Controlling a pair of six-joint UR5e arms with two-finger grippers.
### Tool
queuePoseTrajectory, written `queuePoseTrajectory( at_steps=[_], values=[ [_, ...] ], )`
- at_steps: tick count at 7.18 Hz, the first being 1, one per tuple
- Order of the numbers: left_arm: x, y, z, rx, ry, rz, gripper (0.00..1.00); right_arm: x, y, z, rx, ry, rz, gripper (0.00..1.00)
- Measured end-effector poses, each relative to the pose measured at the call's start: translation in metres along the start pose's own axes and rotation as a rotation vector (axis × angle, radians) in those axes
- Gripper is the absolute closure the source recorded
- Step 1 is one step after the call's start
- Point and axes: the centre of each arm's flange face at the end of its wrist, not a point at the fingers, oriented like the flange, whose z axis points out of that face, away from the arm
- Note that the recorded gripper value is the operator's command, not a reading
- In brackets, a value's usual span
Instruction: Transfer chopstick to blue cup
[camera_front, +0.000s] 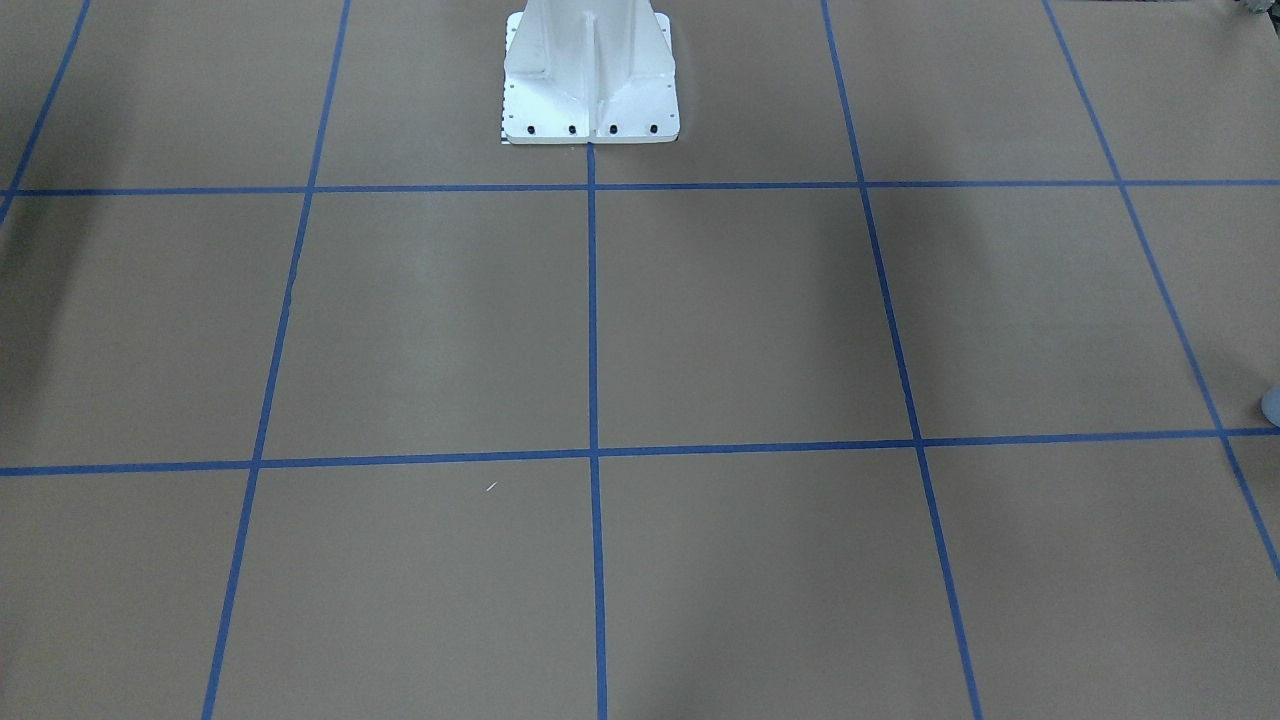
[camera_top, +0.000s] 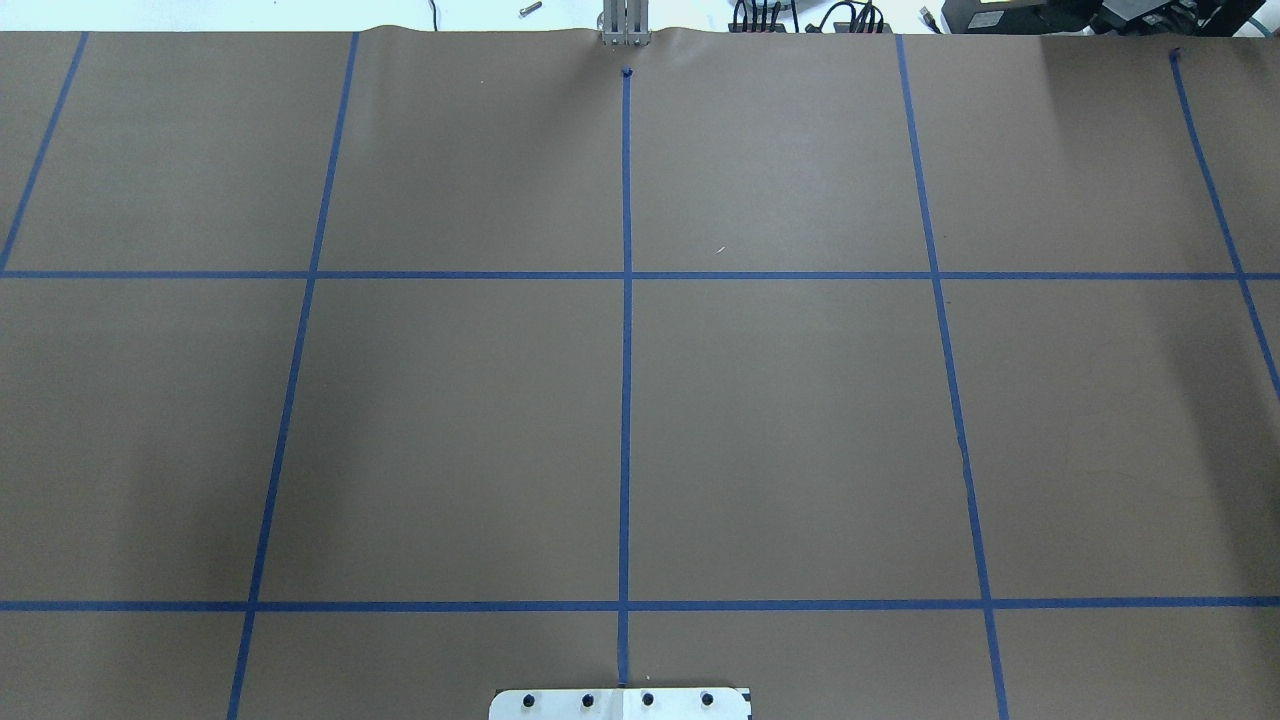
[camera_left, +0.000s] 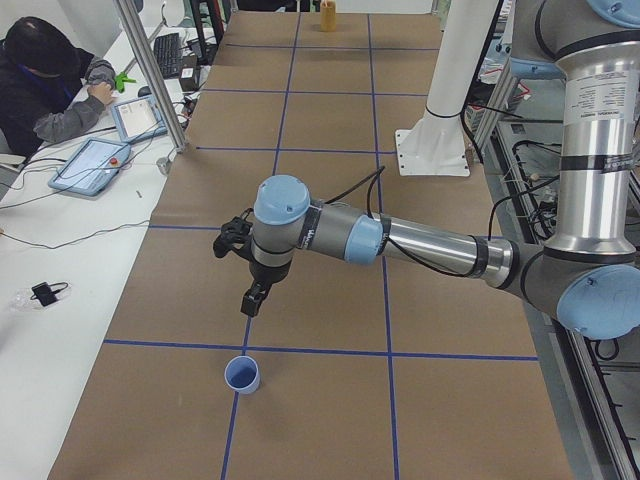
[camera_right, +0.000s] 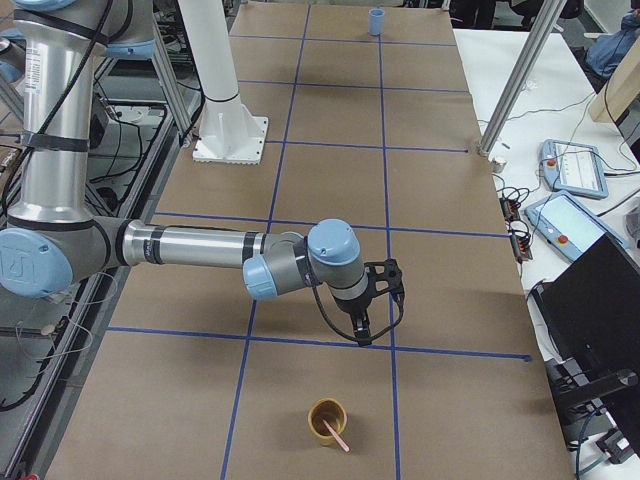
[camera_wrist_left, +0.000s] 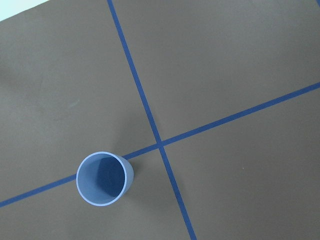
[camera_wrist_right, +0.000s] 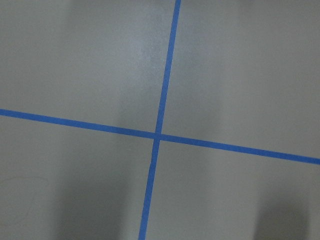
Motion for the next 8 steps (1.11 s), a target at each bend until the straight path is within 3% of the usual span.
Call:
queuePoseTrajectory(
  at_steps=[2,3,6,8],
  values=[
    [-0.007,-0.020,0.006,0.038,0.020,0.032,0.01,-0.006,0.001,-0.005,0.072,-0.029,-0.025,0.00],
    [-0.005,-0.023,0.004,0.051,0.026,0.043,0.03,-0.023,-0.006,-0.015,0.097,-0.079,0.037,0.00],
    [-0.021,-0.026,0.027,0.044,0.032,0.048,0.01,-0.109,-0.044,-0.014,0.078,-0.175,0.177,0.00],
    [-0.069,-0.007,0.082,0.033,0.028,0.060,0.01,-0.153,-0.068,-0.001,0.055,-0.160,0.194,0.00]
  ],
)
